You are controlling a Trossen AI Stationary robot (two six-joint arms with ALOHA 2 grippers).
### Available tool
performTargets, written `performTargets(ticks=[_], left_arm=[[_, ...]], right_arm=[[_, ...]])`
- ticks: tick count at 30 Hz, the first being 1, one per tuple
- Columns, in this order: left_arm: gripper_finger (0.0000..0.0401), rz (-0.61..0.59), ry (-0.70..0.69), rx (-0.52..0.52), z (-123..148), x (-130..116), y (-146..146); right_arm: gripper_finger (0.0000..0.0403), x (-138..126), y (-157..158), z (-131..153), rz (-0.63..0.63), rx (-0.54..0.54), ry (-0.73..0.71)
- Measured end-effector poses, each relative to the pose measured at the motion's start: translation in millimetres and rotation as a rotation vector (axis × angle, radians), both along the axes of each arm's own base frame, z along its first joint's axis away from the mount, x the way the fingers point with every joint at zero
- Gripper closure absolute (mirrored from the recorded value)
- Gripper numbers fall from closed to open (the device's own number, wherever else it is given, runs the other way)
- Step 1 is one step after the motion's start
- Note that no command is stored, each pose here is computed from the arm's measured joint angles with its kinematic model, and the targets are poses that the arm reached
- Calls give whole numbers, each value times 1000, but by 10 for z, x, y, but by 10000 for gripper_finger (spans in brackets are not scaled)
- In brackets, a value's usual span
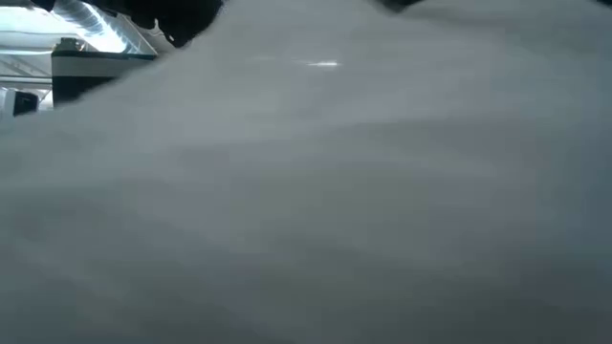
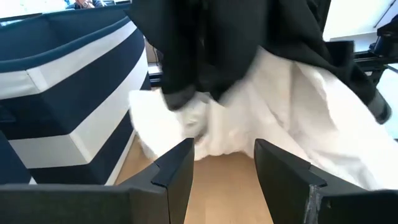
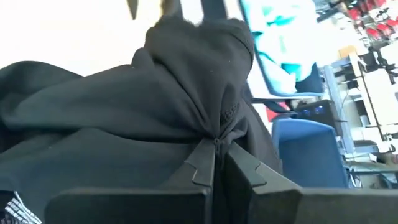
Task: Sort clothes
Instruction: Put the black boxers into the right blue bin
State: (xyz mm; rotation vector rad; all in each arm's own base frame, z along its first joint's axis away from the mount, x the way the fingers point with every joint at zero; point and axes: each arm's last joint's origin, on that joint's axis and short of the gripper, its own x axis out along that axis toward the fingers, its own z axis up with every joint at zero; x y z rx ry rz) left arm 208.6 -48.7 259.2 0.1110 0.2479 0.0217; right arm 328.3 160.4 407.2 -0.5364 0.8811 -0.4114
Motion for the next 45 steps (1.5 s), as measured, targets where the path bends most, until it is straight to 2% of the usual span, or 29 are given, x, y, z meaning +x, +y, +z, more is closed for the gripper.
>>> performTargets(ticks=[5,9,13,23,28,34,37,43,45], left_arm=[[242,-5,13,-26,-29,26,-10],[242,-146,42,-99,-86,84,-72],[242,-248,-8,-146,-92,184,-131],[242,-201,-93,-221,-255,504,-89],[242,-247,-96,-260,-324,646,-94],[245,-248,-52,-224,-460,838,-128],[270,-253,-35,-198,-508,911,-146],[373,-281,-9,-117,-534,925,-152],[393,-286,-1,-87,-544,922,-149]], right_arm=[[385,-50,-91,100,-17,-36,-32],[385,-64,-145,143,-30,-62,-46],[385,-62,-156,146,-24,-69,-39],[385,-64,-152,145,-19,-67,-34],[385,-64,-152,145,-5,-80,-21],[384,-63,-152,146,-5,-84,-21],[385,-63,-153,147,-7,-89,-23],[385,-63,-153,147,-2,-94,-18],[385,-63,-153,146,6,-102,-10]])
